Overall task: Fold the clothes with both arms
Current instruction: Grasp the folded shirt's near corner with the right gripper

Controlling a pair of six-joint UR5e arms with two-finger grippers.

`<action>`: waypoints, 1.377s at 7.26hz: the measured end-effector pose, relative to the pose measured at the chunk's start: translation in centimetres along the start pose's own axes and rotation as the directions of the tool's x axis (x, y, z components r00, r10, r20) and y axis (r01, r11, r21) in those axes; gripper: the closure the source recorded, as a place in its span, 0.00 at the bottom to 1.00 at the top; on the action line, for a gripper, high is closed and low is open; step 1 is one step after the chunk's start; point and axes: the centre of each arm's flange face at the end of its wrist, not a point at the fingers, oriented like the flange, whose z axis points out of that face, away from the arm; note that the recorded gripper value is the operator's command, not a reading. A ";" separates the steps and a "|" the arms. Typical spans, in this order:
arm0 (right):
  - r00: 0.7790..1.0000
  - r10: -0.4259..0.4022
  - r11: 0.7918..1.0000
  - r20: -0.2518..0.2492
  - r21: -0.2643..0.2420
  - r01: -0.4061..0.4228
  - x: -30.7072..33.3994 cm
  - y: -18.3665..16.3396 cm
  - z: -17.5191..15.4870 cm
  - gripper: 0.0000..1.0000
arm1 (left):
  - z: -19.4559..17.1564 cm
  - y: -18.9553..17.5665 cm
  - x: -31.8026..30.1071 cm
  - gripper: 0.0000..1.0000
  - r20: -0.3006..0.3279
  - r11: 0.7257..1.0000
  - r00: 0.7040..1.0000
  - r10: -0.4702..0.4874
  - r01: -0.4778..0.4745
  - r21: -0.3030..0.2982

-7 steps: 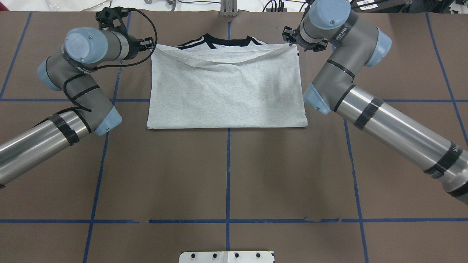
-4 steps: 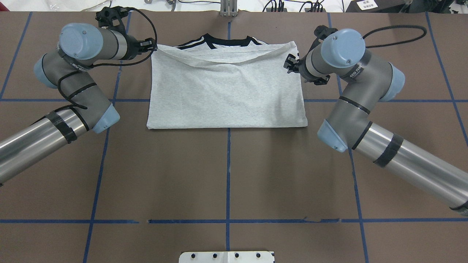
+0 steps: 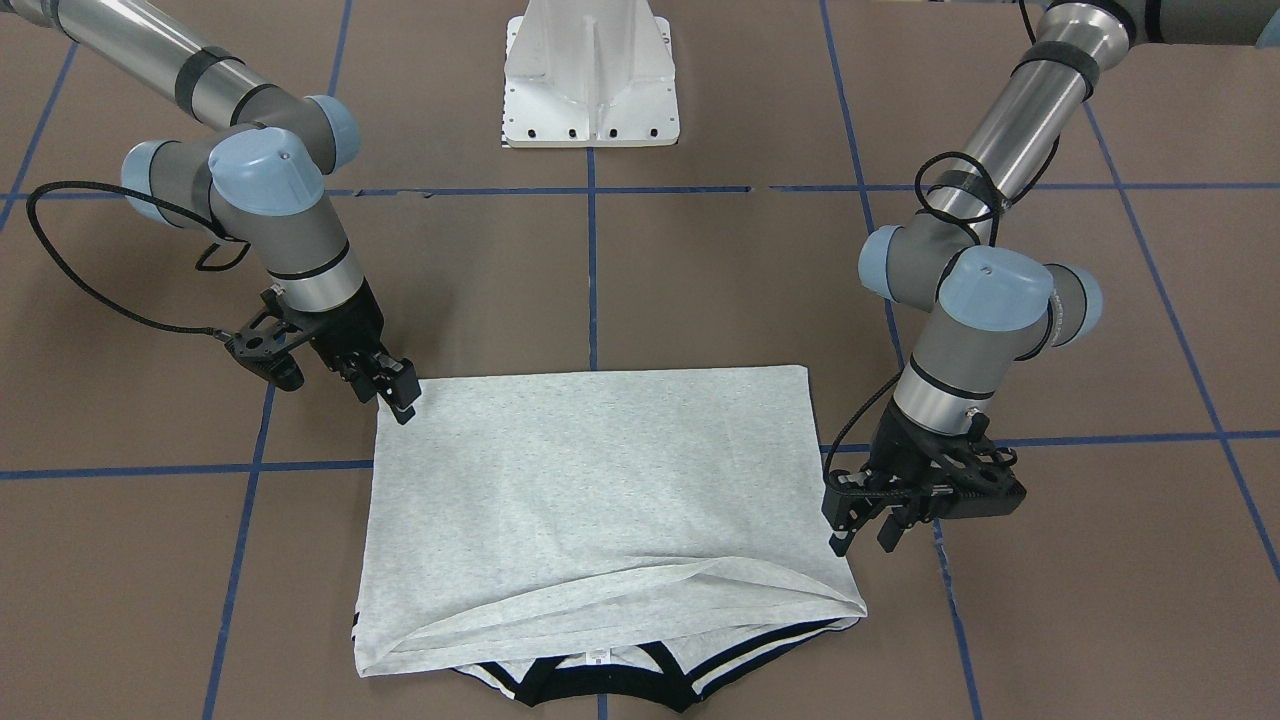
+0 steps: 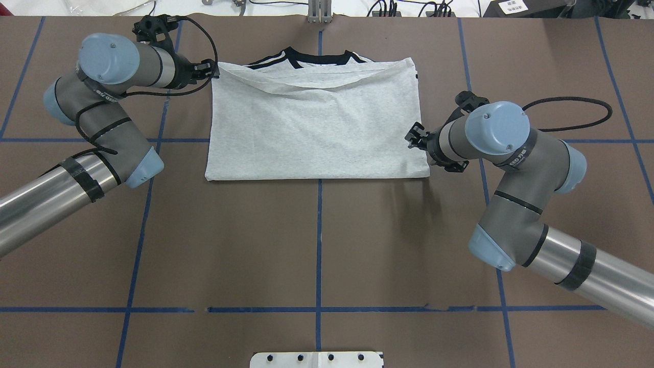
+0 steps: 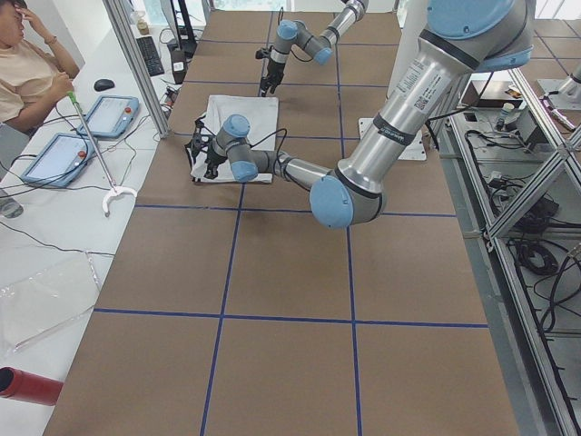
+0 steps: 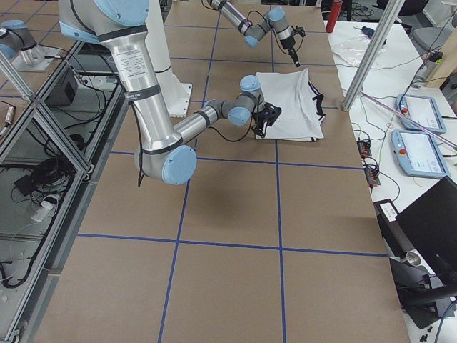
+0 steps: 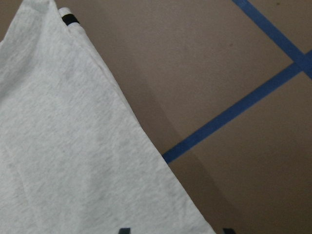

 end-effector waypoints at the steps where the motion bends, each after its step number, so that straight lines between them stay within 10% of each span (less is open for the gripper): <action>1: 1.000 0.001 1.000 -0.008 -0.005 -0.001 0.9 0.5 0.1 0.32 | 0.0 0.1 -0.2 0.35 0.001 1.000 1.000 -0.001 0.001 -0.001; 5: 0.999 -0.016 1.000 -0.031 -0.009 0.016 1.9 2.4 1.3 0.59 | 0.0 0.2 -0.5 0.35 0.004 1.000 1.000 -0.002 0.002 -0.002; 6: 0.999 -0.017 1.000 -0.038 -0.010 0.016 2.2 2.6 1.6 0.94 | 0.0 0.2 -0.7 0.35 0.007 1.000 1.000 -0.002 0.002 -0.002; 9: 0.999 -0.018 1.000 -0.041 -0.010 0.017 2.2 2.6 1.8 1.00 | 0.1 0.4 -1.2 0.34 0.013 1.000 1.000 -0.003 0.003 -0.004; 10: 0.999 -0.018 1.000 -0.034 -0.011 0.018 2.0 2.6 1.5 1.00 | 0.0 0.4 -1.2 0.00 0.008 1.000 1.000 -0.004 0.004 -0.003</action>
